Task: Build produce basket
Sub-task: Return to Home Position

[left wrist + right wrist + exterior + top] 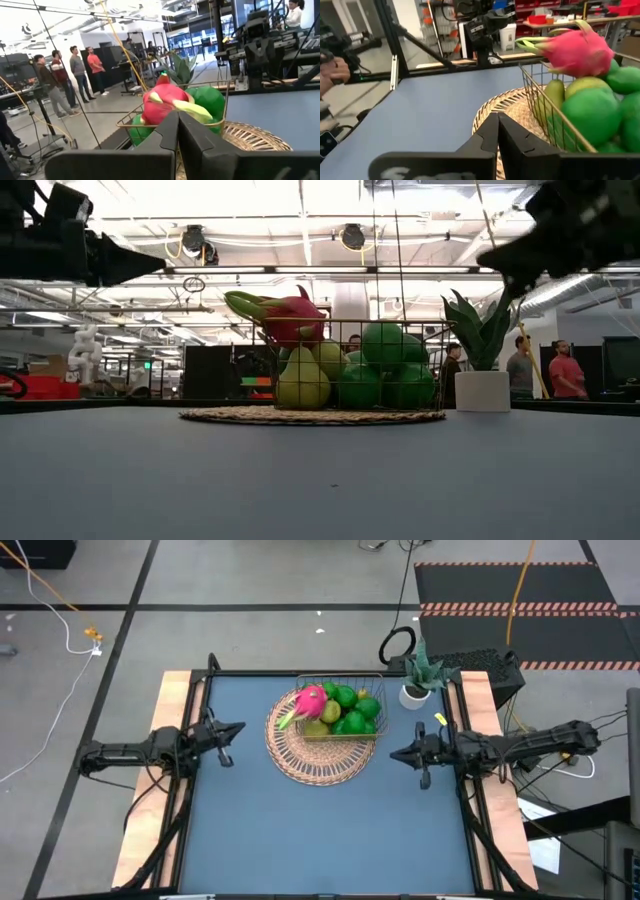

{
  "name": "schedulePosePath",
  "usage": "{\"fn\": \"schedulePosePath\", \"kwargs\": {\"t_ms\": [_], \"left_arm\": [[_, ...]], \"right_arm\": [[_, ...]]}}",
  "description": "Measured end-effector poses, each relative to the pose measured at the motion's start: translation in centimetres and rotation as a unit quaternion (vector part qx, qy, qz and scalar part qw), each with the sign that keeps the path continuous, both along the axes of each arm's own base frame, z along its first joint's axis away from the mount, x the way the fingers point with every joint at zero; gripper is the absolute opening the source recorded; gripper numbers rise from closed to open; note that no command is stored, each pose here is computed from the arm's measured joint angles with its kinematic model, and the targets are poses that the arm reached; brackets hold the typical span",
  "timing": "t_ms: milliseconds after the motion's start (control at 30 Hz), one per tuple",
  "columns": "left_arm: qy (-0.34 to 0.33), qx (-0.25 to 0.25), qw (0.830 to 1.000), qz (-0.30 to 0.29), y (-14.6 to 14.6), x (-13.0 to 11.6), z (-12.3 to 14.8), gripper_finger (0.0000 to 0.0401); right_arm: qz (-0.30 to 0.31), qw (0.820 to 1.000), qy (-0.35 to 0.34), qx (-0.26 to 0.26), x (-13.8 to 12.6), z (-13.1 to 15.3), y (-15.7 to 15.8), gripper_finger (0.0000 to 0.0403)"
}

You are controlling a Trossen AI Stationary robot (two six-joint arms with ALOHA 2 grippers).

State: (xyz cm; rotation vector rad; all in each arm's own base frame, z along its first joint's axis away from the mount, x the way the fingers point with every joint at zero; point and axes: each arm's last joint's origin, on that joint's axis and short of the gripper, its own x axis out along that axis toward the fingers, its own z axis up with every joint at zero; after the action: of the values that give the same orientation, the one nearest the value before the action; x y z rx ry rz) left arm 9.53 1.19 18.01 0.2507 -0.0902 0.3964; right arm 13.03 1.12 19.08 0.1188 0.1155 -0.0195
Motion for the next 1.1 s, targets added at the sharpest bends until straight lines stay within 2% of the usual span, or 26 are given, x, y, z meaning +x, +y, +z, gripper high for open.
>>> {"fn": "schedulePosePath", "kwargs": {"t_ms": [67,167,333,400,533,600,633,700,800,933,1100], "left_arm": [[-0.001,0.000,1.000,0.000,0.0,0.0,0.0,0.0015],[-0.016,0.000,1.000,0.000,0.0,0.0,0.3,0.0005],[-0.031,0.001,1.000,-0.004,0.0,-0.1,0.6,0.0011],[-0.032,0.004,0.999,-0.016,-0.1,-0.1,0.6,0.0015],[-0.045,0.014,0.997,-0.054,-0.3,-0.1,0.9,0.0005],[-0.041,0.016,0.997,-0.065,-0.4,-0.1,1.1,0.0004],[-0.038,0.016,0.997,-0.065,-0.4,-0.2,1.3,0.0006],[-0.022,0.012,0.998,-0.066,-0.4,-0.2,1.3,0.0013],[-0.008,0.006,0.998,-0.067,-0.4,-0.2,1.0,0.0017],[-0.007,0.010,0.998,-0.059,-0.3,-0.2,1.1,0.0007],[-0.008,0.003,1.000,-0.025,-0.1,-0.2,1.1,0.0010]], "right_arm": [[-0.002,1.000,-0.012,0.008,-0.5,-1.2,-0.1,0.0000],[-0.011,0.999,-0.041,0.014,-1.0,-0.8,-0.3,0.0000],[0.002,0.998,-0.057,0.000,-1.3,3.5,-0.4,0.0000],[0.022,0.998,-0.057,0.004,-1.0,4.4,-0.2,0.0000],[0.090,0.996,-0.024,0.000,0.1,2.0,0.8,0.0000],[0.076,0.997,0.003,-0.015,-0.1,0.5,0.7,0.0000],[0.054,0.998,-0.002,-0.019,-0.4,0.1,0.5,0.0000],[0.036,0.998,-0.055,-0.007,-0.9,-0.2,0.3,0.0000],[0.085,0.988,-0.127,0.020,-1.4,-0.5,0.4,0.0000],[0.070,0.988,-0.124,0.057,-1.6,-0.6,0.3,0.0000],[0.087,0.984,-0.141,0.060,-1.2,-0.3,0.8,0.0000]]}}
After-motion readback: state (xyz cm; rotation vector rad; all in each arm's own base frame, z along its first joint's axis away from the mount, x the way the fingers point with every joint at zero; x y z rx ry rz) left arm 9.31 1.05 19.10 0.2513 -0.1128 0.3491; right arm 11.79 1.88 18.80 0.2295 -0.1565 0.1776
